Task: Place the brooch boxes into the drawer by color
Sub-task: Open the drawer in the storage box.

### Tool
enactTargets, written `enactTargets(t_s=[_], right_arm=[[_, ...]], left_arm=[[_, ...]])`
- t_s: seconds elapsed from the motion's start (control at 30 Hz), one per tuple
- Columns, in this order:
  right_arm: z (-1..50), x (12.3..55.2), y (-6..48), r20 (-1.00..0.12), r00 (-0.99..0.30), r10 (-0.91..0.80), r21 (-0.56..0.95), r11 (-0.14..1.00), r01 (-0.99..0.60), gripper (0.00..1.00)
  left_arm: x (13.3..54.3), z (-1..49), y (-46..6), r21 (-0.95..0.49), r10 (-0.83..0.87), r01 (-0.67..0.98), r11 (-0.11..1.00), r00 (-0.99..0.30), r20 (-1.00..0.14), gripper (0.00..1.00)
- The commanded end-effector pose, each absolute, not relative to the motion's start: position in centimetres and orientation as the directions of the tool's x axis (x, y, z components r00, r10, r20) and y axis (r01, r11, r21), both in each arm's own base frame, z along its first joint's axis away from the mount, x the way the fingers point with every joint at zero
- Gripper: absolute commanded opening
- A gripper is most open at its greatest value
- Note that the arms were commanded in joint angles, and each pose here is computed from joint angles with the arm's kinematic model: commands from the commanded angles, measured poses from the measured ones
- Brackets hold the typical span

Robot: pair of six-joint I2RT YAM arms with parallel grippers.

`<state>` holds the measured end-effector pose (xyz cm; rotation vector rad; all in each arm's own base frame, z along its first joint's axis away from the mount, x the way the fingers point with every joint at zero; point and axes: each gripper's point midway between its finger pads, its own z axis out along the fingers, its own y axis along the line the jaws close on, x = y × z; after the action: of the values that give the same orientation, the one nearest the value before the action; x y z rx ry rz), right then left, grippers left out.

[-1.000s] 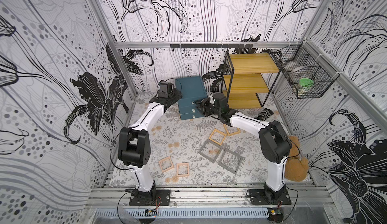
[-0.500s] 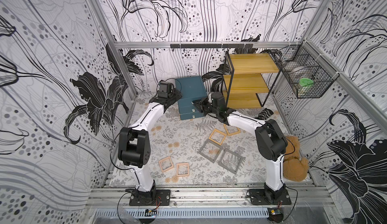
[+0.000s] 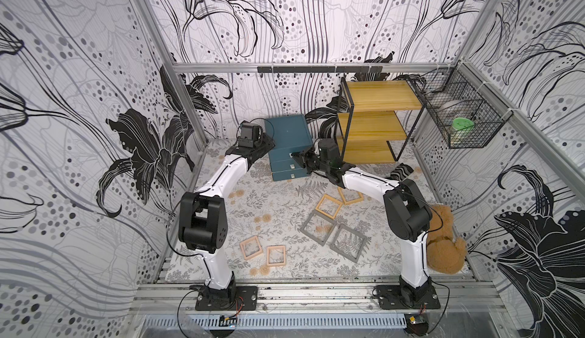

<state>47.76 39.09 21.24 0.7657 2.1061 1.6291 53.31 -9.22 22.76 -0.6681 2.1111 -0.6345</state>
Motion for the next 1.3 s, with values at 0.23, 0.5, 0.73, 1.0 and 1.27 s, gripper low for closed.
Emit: enactTargets(t_s=[0.23,0.5,0.73,1.0,1.27], right_arm=[[21.7,46.3,38.9,0.063,-0.774,0.630,0.956,0.185,0.229,0.00],[21.3,43.9,37.9,0.093,-0.772,0.629,0.943,0.194,0.272,0.00],[21.1,41.6,37.4,0.120,-0.771,0.625,0.927,0.206,0.312,0.00],[20.5,38.6,36.8,0.161,-0.771,0.617,0.900,0.229,0.372,0.00],[19.7,36.7,36.0,0.180,-0.766,0.618,0.871,0.261,0.416,0.00]], left_arm=[[54.0,22.0,-9.3,-0.641,-0.651,-0.246,0.727,-0.541,-0.532,0.45],[54.1,21.9,-9.4,-0.643,-0.654,-0.248,0.725,-0.541,-0.529,0.45],[54.3,21.7,-9.5,-0.652,-0.662,-0.251,0.716,-0.541,-0.519,0.45],[54.4,21.7,-9.7,-0.659,-0.665,-0.247,0.711,-0.542,-0.514,0.44],[54.6,21.8,-9.6,-0.663,-0.670,-0.250,0.705,-0.539,-0.510,0.43]])
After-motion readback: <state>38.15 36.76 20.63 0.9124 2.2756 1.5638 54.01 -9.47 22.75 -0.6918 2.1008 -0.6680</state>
